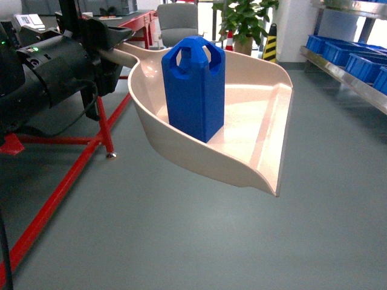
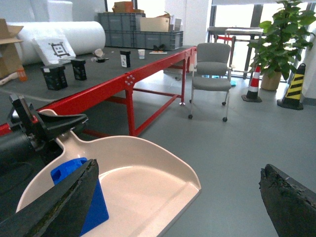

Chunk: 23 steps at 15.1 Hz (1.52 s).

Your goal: Place part in tray to right shelf

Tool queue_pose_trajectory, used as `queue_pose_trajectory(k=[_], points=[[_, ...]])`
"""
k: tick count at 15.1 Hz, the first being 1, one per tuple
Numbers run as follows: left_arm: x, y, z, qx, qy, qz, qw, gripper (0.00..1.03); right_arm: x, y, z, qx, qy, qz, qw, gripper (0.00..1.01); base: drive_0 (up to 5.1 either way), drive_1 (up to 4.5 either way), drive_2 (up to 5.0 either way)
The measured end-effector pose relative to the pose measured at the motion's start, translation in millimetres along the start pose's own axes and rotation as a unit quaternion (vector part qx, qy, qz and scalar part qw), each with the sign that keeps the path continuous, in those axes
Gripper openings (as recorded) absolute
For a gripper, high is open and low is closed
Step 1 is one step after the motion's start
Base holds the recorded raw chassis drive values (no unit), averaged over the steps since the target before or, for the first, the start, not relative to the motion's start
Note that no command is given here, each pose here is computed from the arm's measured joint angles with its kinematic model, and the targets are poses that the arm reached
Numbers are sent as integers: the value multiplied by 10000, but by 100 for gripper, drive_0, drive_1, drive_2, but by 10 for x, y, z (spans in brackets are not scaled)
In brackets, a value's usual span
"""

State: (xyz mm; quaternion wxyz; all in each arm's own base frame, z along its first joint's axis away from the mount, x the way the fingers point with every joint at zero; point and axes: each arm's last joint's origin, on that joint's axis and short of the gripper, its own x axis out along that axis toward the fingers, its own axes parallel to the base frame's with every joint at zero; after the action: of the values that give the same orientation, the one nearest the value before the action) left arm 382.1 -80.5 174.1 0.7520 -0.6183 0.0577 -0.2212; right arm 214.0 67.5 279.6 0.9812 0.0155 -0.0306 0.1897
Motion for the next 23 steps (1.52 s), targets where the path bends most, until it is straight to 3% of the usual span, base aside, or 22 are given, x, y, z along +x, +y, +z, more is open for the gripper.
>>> queue_pose_trajectory(k=[23], points=[[4,1,-1,0,2,-10,10000,13,2,0,-3,1,8,-4,10000,98,10,442,-421]])
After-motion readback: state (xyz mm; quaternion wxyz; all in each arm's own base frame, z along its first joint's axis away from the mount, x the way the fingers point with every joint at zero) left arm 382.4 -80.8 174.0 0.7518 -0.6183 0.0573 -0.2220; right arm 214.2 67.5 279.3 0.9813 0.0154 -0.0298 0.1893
